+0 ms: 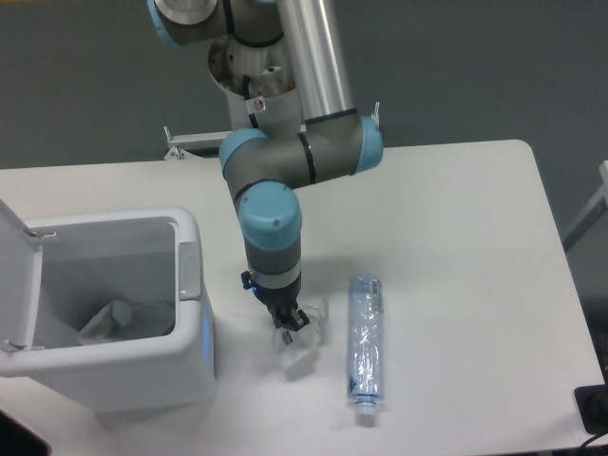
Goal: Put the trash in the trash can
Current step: 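Lower the gripper onto the crumpled white paper and close on it, then lift the paper over the white bin and open the gripper, then move the open gripper over the clear plastic bottle and lower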
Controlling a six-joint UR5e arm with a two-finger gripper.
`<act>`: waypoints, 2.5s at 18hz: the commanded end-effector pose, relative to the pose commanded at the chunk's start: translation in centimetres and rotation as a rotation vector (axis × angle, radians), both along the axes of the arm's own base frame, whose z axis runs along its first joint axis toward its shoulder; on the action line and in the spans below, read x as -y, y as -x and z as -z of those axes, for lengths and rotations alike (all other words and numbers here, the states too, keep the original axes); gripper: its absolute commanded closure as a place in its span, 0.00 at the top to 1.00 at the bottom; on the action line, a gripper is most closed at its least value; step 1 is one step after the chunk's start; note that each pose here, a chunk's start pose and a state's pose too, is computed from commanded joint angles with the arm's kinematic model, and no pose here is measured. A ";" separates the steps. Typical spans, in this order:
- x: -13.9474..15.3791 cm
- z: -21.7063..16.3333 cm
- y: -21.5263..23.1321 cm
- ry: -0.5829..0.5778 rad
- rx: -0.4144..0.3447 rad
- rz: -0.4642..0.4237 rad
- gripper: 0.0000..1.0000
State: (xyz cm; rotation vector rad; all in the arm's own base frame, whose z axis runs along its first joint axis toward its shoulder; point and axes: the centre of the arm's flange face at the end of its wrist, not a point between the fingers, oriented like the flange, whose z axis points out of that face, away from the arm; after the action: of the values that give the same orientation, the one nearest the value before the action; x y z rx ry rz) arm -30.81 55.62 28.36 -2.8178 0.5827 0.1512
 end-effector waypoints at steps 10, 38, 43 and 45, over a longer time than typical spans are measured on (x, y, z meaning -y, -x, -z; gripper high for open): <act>-1.7 -15.8 6.2 -0.442 0.270 -0.406 0.00; 1.9 -27.4 -5.7 -0.581 0.472 -0.586 1.00; 3.0 -24.3 3.9 -0.569 0.443 -0.729 1.00; 2.9 -21.4 7.2 -0.500 0.326 -0.816 1.00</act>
State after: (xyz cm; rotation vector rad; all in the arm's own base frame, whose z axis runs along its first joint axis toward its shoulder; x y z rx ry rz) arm -37.99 52.69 49.73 -2.3334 -0.6105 -0.0183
